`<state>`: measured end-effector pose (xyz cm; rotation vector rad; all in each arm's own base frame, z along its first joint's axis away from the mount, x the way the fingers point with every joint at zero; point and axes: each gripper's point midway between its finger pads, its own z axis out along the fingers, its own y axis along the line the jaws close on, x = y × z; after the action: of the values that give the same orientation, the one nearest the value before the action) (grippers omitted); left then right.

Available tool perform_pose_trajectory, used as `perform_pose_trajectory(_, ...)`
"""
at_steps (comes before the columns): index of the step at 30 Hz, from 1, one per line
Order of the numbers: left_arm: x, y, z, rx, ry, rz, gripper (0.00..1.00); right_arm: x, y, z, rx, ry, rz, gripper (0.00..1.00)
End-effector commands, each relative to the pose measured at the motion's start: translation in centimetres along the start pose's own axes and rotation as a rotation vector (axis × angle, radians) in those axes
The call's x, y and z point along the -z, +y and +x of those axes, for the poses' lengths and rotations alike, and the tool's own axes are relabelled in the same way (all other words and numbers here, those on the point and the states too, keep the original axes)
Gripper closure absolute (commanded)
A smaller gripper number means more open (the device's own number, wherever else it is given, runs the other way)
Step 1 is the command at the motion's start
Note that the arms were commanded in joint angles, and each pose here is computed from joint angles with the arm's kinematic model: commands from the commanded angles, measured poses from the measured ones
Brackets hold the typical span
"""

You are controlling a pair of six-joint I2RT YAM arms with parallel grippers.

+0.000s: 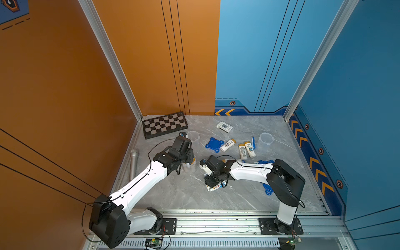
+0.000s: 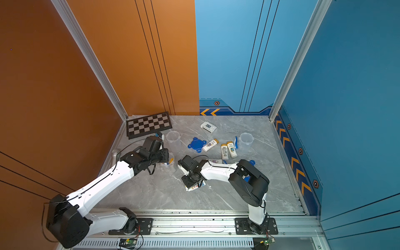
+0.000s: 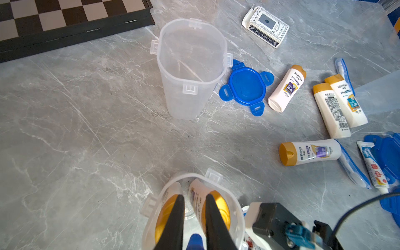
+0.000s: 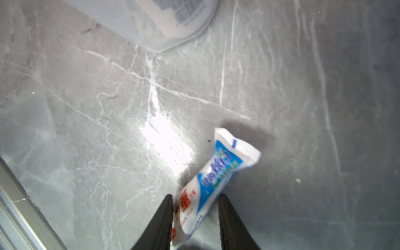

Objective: Pack away toiletry kits
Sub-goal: Place the toiletry item into the container, then pick up the toiletry item from the center of the board.

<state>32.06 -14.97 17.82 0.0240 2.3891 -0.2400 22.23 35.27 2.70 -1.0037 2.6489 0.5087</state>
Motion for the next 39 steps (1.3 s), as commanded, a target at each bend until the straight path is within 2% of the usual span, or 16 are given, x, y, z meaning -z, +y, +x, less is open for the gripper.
perform_pose_trajectory(1, -0.1, 0.0, 0.7, -0.03, 0.003, -0.01, 0.79, -0.5, -0.8, 1.6, 0.008, 0.055, 0.025, 0.68)
perform_pose_trajectory(5, 0.5, -0.1, 0.3, -0.028, -0.014, 0.002, 0.6, -0.2, -1.0, 1.5, 0.005, 0.047, 0.021, 0.79)
perform_pose_trajectory(9, 2.1, -0.1, -0.5, -0.018, -0.027, 0.006, 0.42, 1.6, -0.6, 0.1, 0.014, -0.025, 0.003, 0.89)
perform_pose_trajectory(13, 4.4, 0.1, -0.1, 0.028, 0.002, 0.043, 0.34, 4.5, -0.2, -1.9, -0.001, -0.142, -0.021, 0.94)
perform_pose_trajectory(20, 6.7, -2.5, 3.3, 0.136, 0.145, 0.284, 0.16, 10.6, 1.6, -3.8, -0.004, -0.317, -0.074, 0.97)
perform_pose_trajectory(25, 7.0, -5.5, 3.2, 0.18, 0.173, 0.436, 0.07, 14.9, 3.8, -5.8, 0.027, -0.42, -0.114, 0.96)
perform_pose_trajectory(30, 6.1, -7.3, 2.1, 0.219, 0.175, 0.505, 0.07, 17.1, 5.6, -8.3, 0.06, -0.481, -0.148, 0.96)
perform_pose_trajectory(33, 5.7, -7.8, 1.9, 0.23, 0.179, 0.525, 0.12, 17.3, 6.2, -9.4, 0.07, -0.492, -0.157, 0.96)
perform_pose_trajectory(37, 5.4, -7.8, 2.1, 0.247, 0.177, 0.529, 0.38, 16.9, 6.7, -10.0, 0.082, -0.491, -0.17, 0.96)
perform_pose_trajectory(39, 5.4, -7.6, 2.3, 0.26, 0.172, 0.523, 0.57, 16.7, 6.7, -9.9, 0.083, -0.484, -0.17, 0.96)
